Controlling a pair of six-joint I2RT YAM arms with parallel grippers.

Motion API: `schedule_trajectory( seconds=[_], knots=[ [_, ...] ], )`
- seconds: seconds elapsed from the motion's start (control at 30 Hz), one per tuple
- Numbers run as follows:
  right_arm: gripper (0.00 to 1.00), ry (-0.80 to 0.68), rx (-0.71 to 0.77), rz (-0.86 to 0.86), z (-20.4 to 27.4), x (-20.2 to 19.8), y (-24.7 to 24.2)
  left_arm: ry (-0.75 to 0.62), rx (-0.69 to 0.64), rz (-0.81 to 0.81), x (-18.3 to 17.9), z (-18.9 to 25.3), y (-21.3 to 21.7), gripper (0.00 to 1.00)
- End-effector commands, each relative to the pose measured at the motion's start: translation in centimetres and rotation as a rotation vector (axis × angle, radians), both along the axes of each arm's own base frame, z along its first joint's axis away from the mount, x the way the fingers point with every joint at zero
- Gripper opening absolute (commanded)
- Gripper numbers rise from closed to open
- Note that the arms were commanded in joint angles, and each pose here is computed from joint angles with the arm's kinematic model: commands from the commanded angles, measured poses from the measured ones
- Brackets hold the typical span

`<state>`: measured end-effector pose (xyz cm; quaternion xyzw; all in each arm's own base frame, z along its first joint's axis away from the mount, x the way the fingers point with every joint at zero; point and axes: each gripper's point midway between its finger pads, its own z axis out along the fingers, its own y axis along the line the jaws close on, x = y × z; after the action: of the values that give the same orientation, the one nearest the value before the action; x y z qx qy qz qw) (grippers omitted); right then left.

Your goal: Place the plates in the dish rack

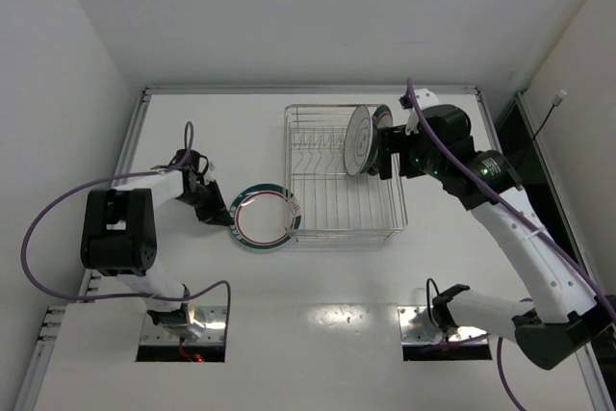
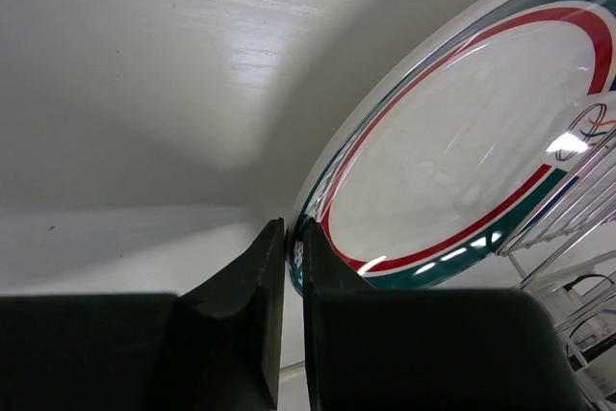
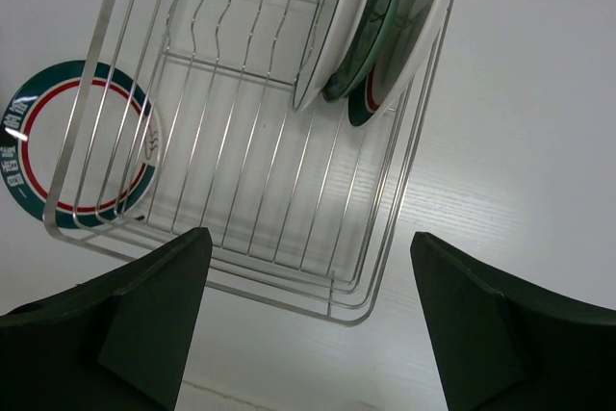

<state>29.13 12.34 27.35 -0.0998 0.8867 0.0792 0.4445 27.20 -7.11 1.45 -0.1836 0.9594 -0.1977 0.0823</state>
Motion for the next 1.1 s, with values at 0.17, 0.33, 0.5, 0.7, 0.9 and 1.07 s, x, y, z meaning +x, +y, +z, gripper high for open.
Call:
schedule_trajectory(
  seconds=[0.17, 0.33, 0.5, 0.7, 0.9, 1.07],
  knots=[
    [0.82, -0.026, 0.062, 0.034, 1.3, 0.4, 1.1, -0.124, 0.214, 0.209, 2.1, 3.5, 6.8, 0.0],
    [0.82, -0.011, 0.075, 0.044, 0.9, 0.2, 1.4, -0.291, 0.218, 0.286, 3.5, 8.9, 9.1, 0.0],
    [0.83, 0.017, 0.103, 0.062, -0.1, 0.0, 2.1, -0.487, 0.143, 0.263, 4.8, 14.4, 8.2, 0.0],
    [0.84, 0.103, 0.172, 0.189, -3.1, -1.2, 4.7, -0.642, 0.014, 0.182, 5.1, 19.2, 5.8, 0.0],
    [0.86, 0.213, 0.45, 0.431, -4.7, -3.5, 10.1, -0.768, -0.079, 0.12, 4.8, 24.4, 3.9, 0.0],
    [0.89, 0.21, 0.696, 0.549, -3.6, -4.7, 12.5, -0.822, -0.216, 0.059, 3.4, 26.9, 1.4, 0.0]
  ],
)
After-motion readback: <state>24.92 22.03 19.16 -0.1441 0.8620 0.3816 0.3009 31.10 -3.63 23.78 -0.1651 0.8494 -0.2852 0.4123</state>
